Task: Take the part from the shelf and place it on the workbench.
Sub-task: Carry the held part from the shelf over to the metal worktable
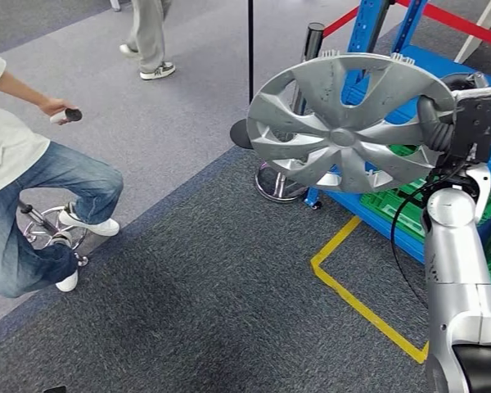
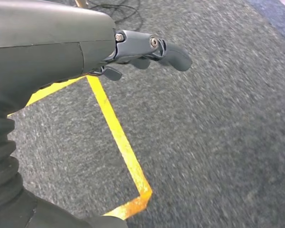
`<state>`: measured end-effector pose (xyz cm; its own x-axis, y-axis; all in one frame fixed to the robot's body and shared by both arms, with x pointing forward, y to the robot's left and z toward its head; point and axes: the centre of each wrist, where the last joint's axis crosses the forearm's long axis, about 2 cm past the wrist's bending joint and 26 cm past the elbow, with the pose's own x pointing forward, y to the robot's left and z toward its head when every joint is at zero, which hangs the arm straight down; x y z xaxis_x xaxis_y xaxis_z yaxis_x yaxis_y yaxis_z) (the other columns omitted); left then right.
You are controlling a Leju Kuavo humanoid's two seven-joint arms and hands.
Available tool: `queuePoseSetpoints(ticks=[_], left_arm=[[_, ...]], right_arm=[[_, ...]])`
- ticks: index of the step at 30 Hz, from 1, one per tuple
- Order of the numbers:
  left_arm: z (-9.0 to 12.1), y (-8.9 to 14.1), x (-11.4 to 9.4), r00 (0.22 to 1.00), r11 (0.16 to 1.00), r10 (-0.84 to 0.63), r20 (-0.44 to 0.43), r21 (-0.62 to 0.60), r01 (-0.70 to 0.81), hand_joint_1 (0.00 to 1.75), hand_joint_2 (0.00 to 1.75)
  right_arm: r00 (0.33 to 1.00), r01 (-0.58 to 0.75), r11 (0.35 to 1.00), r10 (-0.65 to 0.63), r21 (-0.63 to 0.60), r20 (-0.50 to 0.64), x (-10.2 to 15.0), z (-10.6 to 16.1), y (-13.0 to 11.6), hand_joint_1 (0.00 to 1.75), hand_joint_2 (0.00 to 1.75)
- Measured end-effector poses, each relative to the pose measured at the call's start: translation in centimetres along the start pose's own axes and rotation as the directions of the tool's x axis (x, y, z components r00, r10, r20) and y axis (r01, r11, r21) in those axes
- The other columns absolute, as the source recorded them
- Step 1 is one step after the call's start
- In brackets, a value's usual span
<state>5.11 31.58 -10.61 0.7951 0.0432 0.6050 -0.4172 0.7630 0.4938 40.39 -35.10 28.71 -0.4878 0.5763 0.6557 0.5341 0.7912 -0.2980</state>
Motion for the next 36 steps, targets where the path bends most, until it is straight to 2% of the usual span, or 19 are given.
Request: queuePoseSetpoints(ticks=[13,36], left_arm=[[-0.1,0.1,-0.1,0.999,0.999,0.032,0.023,-0.029,-0.031,0.00,1.75],[0.2,-0.2,-0.1,0.998,0.999,0.050,0.028,-0.004,-0.050,0.00,1.75]], right_arm=[[0.999,-0.033,0.999,0.034,-0.007,0.022,-0.2,0.0,-1.2,1.75,1.75],[0.998,-0.046,0.999,0.046,-0.003,0.039,0.0,0.3,-1.8,1.75,1.75]])
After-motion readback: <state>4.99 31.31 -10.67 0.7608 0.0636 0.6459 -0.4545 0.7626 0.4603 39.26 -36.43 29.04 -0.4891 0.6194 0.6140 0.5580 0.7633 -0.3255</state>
